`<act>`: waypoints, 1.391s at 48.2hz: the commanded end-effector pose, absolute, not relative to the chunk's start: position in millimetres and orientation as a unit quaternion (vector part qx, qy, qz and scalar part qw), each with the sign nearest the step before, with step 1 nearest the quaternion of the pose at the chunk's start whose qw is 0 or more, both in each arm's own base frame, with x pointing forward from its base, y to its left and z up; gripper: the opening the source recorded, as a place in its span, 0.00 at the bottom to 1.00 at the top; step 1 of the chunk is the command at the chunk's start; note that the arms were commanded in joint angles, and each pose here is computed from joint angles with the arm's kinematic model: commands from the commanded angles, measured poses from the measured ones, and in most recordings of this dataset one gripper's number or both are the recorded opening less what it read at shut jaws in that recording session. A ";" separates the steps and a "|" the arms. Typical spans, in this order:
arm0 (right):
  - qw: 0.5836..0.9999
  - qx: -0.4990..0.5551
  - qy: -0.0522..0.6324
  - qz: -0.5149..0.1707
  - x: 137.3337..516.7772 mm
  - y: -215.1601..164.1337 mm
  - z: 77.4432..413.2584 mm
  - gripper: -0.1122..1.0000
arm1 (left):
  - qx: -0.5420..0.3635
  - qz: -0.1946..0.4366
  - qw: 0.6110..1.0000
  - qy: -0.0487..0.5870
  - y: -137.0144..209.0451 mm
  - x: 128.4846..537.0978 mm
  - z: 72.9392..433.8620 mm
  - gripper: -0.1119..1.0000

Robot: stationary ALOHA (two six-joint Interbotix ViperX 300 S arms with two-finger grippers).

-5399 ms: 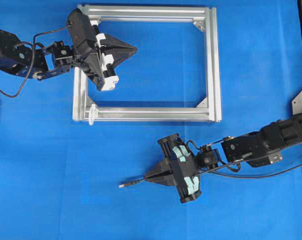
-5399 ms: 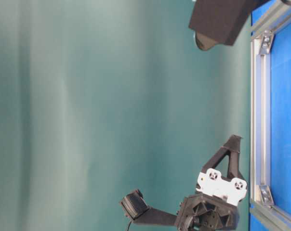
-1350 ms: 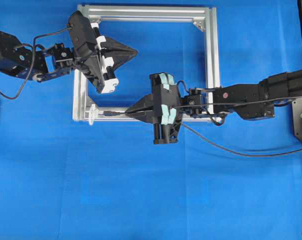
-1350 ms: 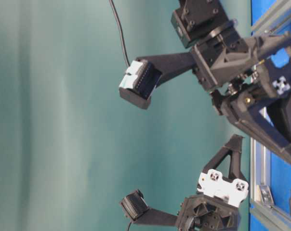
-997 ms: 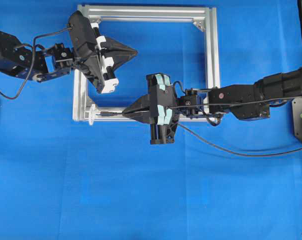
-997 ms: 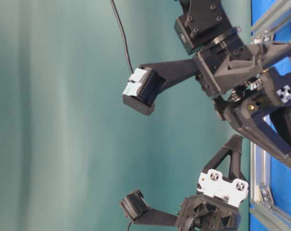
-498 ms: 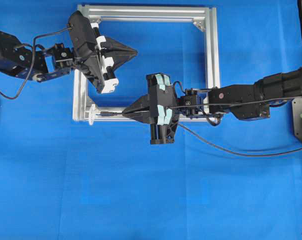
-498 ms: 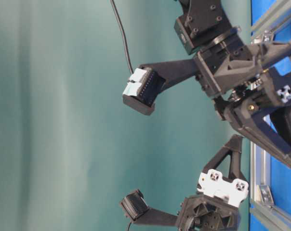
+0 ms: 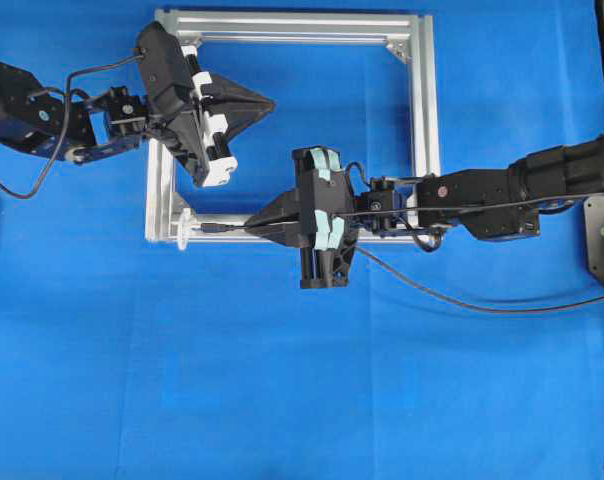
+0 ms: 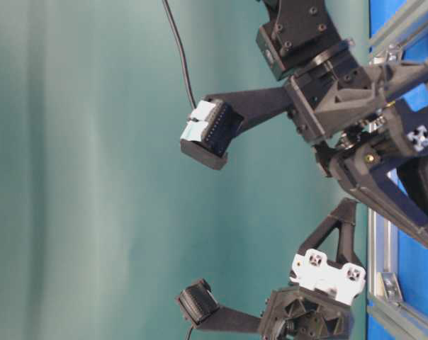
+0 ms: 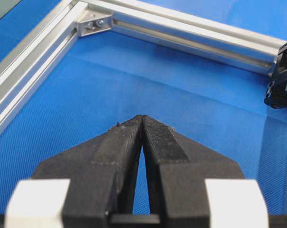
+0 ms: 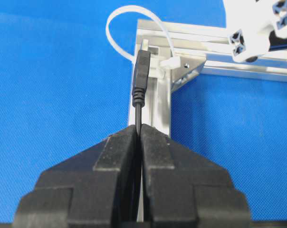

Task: Insert the wire through the string loop located on the left side.
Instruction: 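Carry the cable plug with the right gripper toward the white zip-tie loop, then push the USB plug through the white zip-tie loop with the right gripper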

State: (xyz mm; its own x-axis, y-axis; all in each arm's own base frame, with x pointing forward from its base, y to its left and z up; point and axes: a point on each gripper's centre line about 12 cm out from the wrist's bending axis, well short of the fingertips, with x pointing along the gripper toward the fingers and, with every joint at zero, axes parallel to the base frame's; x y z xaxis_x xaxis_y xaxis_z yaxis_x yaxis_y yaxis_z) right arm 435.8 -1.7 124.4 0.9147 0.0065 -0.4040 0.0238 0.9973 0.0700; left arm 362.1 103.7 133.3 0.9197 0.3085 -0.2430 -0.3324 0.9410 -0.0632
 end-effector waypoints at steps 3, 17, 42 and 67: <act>0.982 0.035 0.184 -0.003 441.2 -1.7 138.7 0.10 | -0.049 0.161 0.981 0.094 102.8 364.2 148.2 0.12; 0.982 0.035 0.184 -0.002 441.2 -1.0 138.7 0.10 | -0.050 0.161 0.981 0.094 102.8 363.8 147.8 0.12; 0.982 0.035 0.185 -0.001 441.5 -0.3 138.3 0.10 | -0.049 0.161 0.981 0.094 102.7 363.8 147.8 0.12; 0.982 0.035 0.184 0.001 441.9 1.7 138.8 0.10 | -0.049 0.161 0.981 0.094 102.7 363.8 147.8 0.12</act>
State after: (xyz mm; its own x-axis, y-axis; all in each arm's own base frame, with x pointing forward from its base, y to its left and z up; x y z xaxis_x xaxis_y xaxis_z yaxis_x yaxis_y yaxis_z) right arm 435.8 0.3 124.6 0.9153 0.0107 -0.4026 0.0191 0.9974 0.0700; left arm 361.7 103.6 132.9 0.9193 0.3084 -0.2445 -0.3324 0.9410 -0.0631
